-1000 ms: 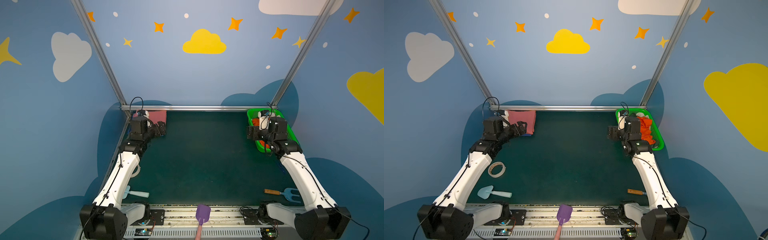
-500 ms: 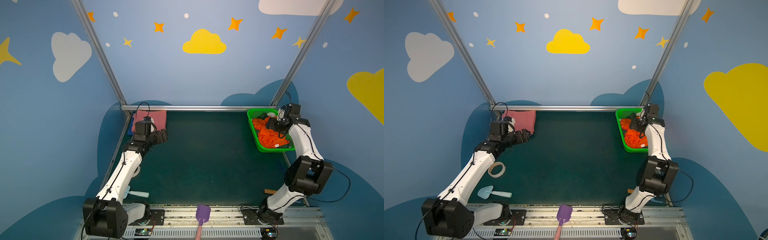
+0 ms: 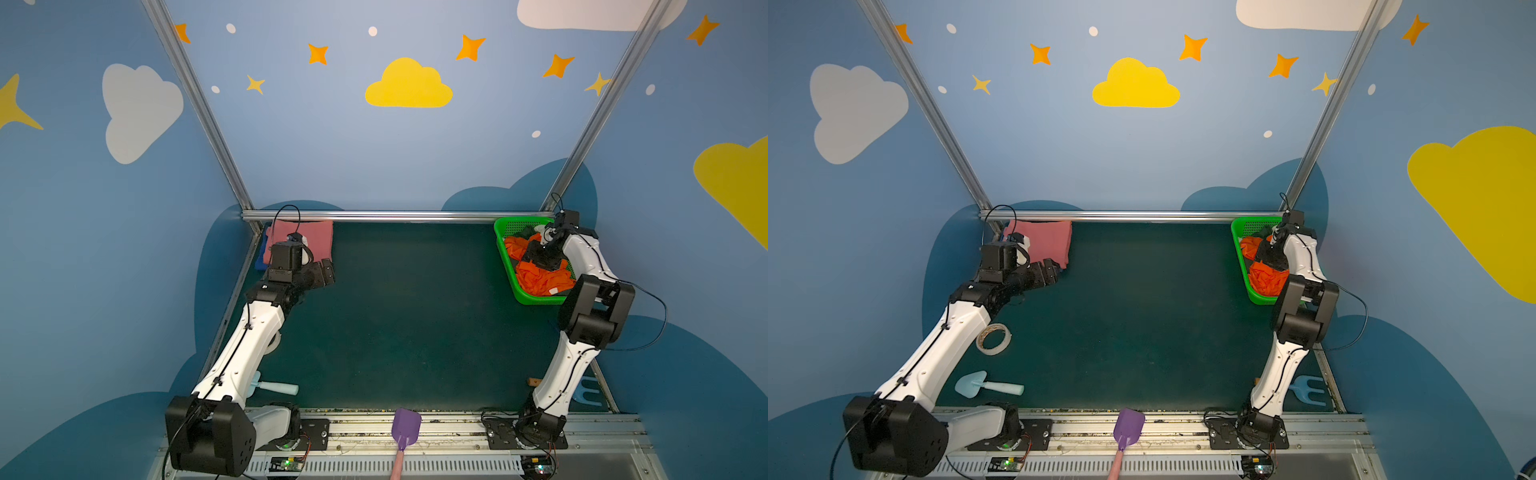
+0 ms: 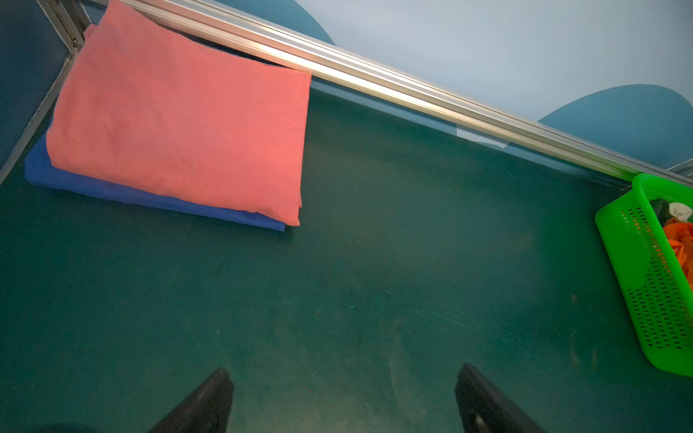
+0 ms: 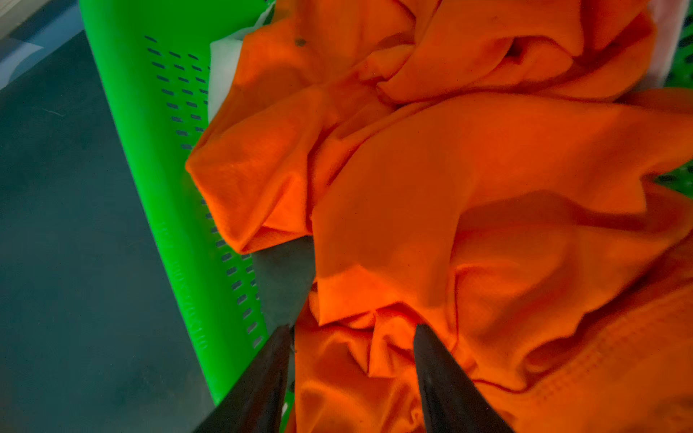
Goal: Fold and stack the t-shirts
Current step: 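Grasp the orange t-shirt in the green basket with right gripper while left arm raises, then lift the orange t-shirt out of the basket and lay it on the table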
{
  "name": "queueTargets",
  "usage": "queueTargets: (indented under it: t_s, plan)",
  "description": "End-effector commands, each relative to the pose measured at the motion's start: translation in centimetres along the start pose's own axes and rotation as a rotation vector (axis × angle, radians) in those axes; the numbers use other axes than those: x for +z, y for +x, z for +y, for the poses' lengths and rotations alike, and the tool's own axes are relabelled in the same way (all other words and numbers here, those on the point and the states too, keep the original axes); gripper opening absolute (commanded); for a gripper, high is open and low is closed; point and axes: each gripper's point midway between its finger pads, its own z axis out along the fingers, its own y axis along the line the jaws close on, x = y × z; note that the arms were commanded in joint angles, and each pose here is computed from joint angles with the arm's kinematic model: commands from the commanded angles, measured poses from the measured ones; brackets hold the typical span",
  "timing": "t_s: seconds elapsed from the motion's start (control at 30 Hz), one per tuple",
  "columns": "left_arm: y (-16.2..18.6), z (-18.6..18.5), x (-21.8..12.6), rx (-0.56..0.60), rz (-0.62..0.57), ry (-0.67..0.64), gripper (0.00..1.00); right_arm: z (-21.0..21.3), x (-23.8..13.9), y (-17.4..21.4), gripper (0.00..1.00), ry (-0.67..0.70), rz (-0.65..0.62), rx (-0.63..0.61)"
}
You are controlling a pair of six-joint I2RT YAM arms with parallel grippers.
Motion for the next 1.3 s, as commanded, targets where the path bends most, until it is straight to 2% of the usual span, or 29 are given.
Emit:
queueTargets:
  t_s: [0.0, 0.27, 0.6, 0.67, 0.8, 1.0, 1.13, 1.27]
  plan:
    - [0.8, 0.2, 0.5, 0.011, 0.028, -0.011, 0.94, -0.1, 0.3, 0.0, 0.51, 0.005, 0.021, 0.023]
    - [0.9, 0.2, 0.7, 0.014, 0.035, -0.011, 0.94, -0.4, 2.0, 0.2, 0.46, 0.007, 0.044, 0.035]
    - [1.1, 0.0, 0.9, 0.019, 0.044, -0.005, 0.94, 0.8, 3.2, -0.1, 0.53, -0.047, 0.045, 0.043]
    - [1.1, 0.0, 0.9, 0.019, 0.044, -0.007, 0.94, 0.8, 3.4, 0.0, 0.48, -0.043, 0.054, 0.048]
    - [1.1, 0.0, 0.9, 0.02, 0.045, -0.006, 0.94, 0.6, 3.1, 0.0, 0.27, -0.029, 0.061, 0.056]
    - [1.0, -0.2, 0.8, 0.019, 0.042, 0.002, 0.94, 0.8, 1.4, -0.5, 0.01, -0.021, 0.026, 0.057]
    - [1.0, -0.3, 0.6, 0.021, 0.038, 0.006, 0.94, 1.3, -0.3, -0.9, 0.0, -0.029, -0.003, 0.051]
    - [0.9, -0.4, 0.5, 0.022, 0.035, 0.009, 0.94, 2.9, -3.6, -1.3, 0.0, -0.047, -0.08, 0.017]
